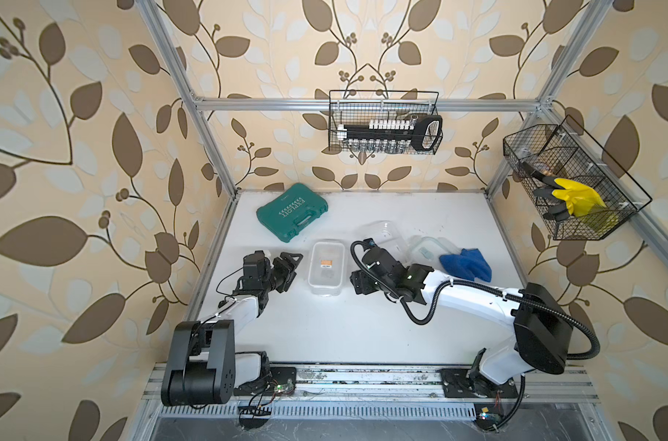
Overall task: Wipe the insides of the lunch boxes
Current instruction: Open the lid of the lunch box.
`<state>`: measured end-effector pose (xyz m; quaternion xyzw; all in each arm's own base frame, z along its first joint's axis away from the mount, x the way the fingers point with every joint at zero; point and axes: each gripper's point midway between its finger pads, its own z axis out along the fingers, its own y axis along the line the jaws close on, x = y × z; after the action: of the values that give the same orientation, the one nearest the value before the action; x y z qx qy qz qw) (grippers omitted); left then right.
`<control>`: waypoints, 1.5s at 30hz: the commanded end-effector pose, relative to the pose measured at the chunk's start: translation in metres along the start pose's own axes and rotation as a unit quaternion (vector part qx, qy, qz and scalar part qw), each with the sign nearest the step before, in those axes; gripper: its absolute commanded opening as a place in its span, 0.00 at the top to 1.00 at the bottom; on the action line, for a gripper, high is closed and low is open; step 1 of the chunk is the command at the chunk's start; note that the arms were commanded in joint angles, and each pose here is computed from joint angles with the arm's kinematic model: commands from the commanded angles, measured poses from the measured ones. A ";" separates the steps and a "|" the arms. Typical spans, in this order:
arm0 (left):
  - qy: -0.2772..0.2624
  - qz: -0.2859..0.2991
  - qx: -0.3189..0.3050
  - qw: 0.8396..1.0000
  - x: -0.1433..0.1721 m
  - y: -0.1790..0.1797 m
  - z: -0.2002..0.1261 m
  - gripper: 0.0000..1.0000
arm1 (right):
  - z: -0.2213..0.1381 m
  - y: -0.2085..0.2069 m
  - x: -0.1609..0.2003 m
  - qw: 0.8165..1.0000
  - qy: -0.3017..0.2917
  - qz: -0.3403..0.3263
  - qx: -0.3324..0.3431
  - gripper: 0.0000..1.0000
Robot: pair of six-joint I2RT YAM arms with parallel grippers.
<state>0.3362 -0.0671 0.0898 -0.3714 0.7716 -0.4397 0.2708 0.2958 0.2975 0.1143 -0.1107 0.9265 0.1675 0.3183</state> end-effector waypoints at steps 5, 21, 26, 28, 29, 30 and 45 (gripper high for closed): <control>0.032 -0.027 0.103 0.994 -0.003 -0.018 0.026 0.21 | 0.006 0.018 -0.007 0.994 -0.019 0.050 -0.091 0.19; 0.032 -0.060 0.202 0.977 -0.009 -0.041 0.027 0.31 | 0.021 0.026 -0.007 0.992 -0.012 0.066 -0.104 0.19; 0.036 -0.039 0.209 0.976 -0.009 -0.063 0.017 0.50 | 0.021 0.025 -0.006 0.992 -0.012 0.068 -0.104 0.19; 0.034 -0.030 0.206 0.977 -0.010 -0.069 0.014 0.59 | 0.019 0.026 -0.008 0.992 -0.014 0.068 -0.104 0.19; 0.032 -0.026 0.203 0.978 -0.010 -0.070 0.012 0.63 | 0.018 0.026 -0.010 0.992 -0.016 0.068 -0.105 0.18; 0.030 -0.021 0.202 0.979 -0.010 -0.073 0.009 0.68 | 0.017 0.026 -0.010 0.992 -0.018 0.067 -0.104 0.19; 0.030 -0.006 0.082 0.996 -0.001 -0.037 0.007 0.31 | 0.017 0.022 -0.014 0.993 -0.020 0.072 -0.096 0.18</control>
<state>0.3599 -0.0816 0.1436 -0.3304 0.7195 -0.5325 0.2992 0.3024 0.3239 0.1040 -0.0788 0.9101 0.2745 0.3003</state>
